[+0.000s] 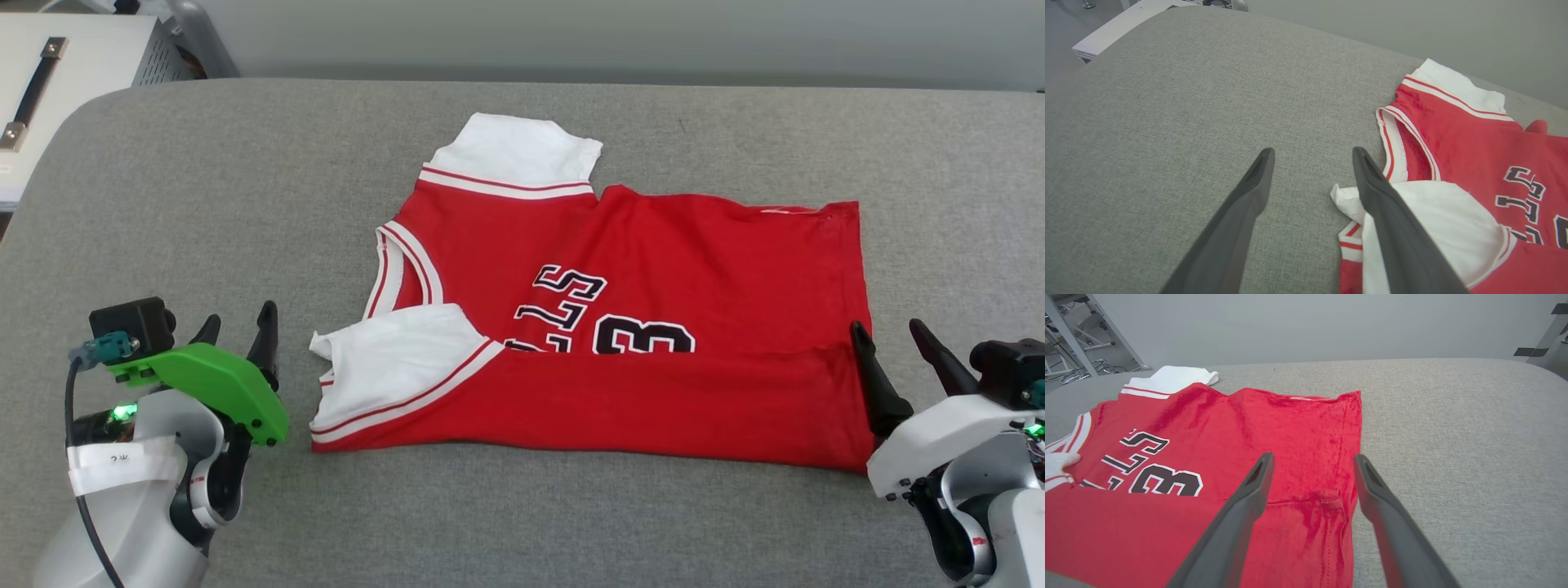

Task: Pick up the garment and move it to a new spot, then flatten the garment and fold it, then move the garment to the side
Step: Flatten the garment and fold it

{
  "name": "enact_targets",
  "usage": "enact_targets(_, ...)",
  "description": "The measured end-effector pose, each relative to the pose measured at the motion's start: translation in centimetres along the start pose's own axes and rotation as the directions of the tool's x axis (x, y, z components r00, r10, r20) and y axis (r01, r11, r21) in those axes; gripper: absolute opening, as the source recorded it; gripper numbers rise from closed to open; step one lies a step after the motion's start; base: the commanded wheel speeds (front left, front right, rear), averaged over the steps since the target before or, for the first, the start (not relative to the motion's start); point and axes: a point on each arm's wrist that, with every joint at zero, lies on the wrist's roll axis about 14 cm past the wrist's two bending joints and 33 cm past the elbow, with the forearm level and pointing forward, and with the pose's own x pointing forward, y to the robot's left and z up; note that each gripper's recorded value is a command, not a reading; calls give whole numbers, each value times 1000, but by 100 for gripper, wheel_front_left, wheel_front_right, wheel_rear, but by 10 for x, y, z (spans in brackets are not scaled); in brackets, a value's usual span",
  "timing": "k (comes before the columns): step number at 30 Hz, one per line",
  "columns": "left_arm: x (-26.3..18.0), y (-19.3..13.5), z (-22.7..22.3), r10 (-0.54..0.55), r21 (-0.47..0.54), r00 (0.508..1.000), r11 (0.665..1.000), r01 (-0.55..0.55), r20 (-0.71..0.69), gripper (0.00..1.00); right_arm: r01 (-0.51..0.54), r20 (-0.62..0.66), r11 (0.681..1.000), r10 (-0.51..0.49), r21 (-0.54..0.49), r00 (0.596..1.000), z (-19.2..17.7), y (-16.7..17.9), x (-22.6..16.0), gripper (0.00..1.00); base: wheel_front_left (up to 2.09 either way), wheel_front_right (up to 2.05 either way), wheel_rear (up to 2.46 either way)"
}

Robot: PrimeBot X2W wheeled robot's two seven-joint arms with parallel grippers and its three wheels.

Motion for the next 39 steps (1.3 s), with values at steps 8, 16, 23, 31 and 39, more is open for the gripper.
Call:
enact_targets(8, -21, -22, 6, -109, 31, 990, 993, 112, -92, 100, 62, 124, 998, -63, 17, 990, 28, -2, -23, 100, 0, 0, 0)
enact_targets(16, -37, -48, -21, -216, 30, 904, 969, 244, -368, 100, 90, 135, 995, -94, 33, 986, 32, -4, -33, 100, 0, 0, 0)
enact_targets(23, -39, -46, -65, -198, -2, 800, 971, 240, -567, 100, 113, 107, 993, -117, 40, 987, 23, -11, -32, 100, 0, 0, 0)
enact_targets(31, -22, -25, -97, -110, 21, 747, 986, 164, -656, 100, 137, 62, 990, -139, 45, 988, 8, -20, -28, 100, 0, 0, 0)
enact_targets(39, -16, -37, -111, -149, 6, 691, 976, 217, -707, 45, 152, 47, 987, -154, 49, 987, 3, -27, -24, 100, 0, 0, 0)
